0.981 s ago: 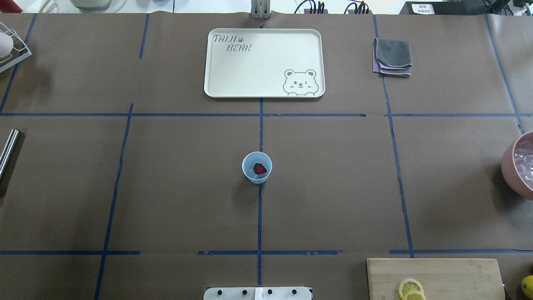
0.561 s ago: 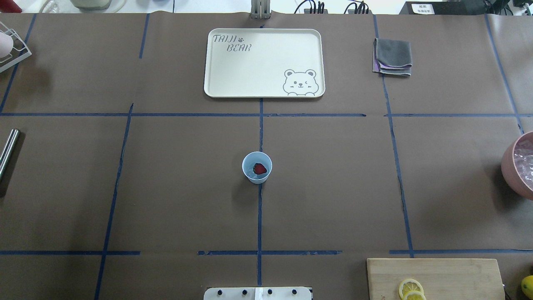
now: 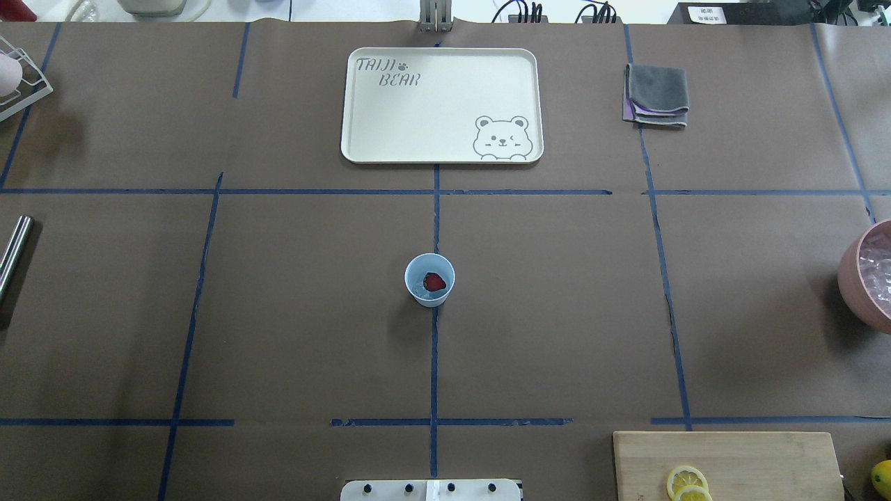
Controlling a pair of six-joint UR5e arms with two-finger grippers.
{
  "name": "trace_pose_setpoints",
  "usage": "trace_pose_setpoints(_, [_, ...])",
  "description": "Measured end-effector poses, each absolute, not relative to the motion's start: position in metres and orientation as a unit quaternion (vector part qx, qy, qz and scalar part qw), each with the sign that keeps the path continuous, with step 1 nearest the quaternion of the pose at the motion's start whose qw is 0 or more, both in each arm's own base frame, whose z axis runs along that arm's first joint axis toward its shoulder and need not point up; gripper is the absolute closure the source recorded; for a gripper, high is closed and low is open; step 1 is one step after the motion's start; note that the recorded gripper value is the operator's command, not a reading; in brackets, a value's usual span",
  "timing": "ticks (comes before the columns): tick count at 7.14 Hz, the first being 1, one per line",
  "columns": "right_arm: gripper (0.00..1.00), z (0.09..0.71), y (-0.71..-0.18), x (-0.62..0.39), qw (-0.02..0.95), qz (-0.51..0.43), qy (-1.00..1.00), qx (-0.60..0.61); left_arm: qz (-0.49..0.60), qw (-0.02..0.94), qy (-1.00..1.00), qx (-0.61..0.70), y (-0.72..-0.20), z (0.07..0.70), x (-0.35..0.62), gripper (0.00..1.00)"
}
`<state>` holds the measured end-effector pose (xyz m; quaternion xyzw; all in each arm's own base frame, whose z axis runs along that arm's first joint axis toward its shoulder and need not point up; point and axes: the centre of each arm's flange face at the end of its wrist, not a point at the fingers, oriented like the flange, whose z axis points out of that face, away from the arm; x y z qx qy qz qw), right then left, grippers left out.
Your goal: Mash ice and strawberries in cup
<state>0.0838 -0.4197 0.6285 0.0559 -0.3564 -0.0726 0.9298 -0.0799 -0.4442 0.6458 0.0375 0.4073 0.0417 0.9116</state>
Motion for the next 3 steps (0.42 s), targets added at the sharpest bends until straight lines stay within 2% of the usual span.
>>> trace_pose_setpoints(3, [0.01, 0.6284, -0.4198, 0.0835, 0.930, -0.071, -0.357, 0.055, 0.043, 0.912, 0.405, 0.039, -0.4443, 0.6451, -0.0800, 0.00])
